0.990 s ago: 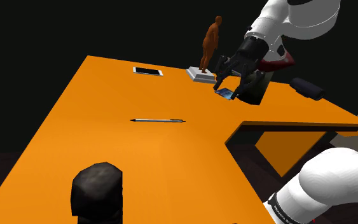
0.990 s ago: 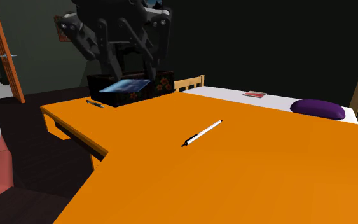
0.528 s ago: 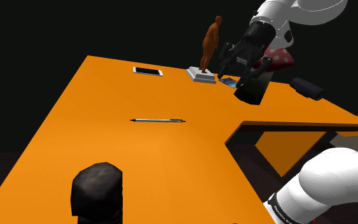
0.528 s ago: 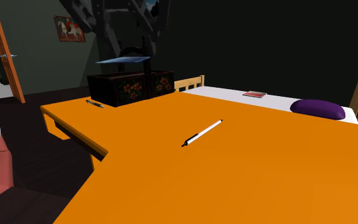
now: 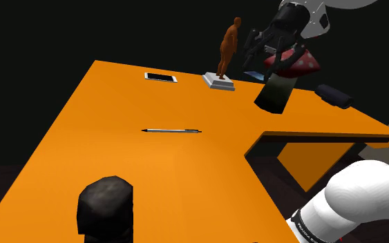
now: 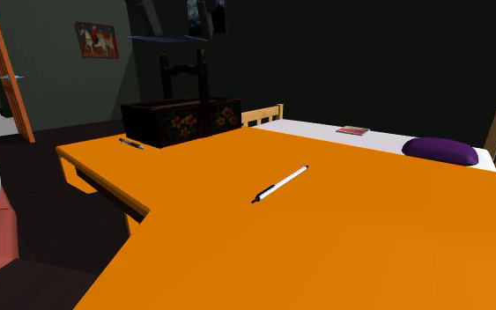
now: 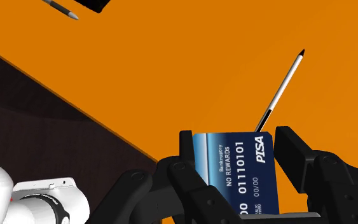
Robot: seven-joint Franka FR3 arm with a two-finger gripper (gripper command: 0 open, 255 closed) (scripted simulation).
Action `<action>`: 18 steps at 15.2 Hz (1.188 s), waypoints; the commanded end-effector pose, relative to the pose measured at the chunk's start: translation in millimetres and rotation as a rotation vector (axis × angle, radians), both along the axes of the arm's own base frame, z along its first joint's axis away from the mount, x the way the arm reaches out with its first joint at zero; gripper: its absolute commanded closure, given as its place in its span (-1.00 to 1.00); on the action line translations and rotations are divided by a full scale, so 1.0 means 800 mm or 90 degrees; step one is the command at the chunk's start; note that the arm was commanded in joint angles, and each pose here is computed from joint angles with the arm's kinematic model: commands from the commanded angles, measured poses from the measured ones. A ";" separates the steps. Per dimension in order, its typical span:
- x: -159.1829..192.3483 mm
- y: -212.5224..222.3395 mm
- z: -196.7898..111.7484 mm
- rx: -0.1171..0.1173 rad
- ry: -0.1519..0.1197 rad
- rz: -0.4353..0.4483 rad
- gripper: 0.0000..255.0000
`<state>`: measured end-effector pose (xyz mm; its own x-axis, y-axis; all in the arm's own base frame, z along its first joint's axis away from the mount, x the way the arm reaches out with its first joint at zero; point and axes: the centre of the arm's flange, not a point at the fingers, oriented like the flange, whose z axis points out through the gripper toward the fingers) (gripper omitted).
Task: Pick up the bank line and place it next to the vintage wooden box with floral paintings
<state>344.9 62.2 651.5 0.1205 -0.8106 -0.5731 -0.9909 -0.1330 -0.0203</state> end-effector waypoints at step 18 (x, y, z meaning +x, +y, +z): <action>0.001 0.000 0.125 0.000 0.000 0.000 1.00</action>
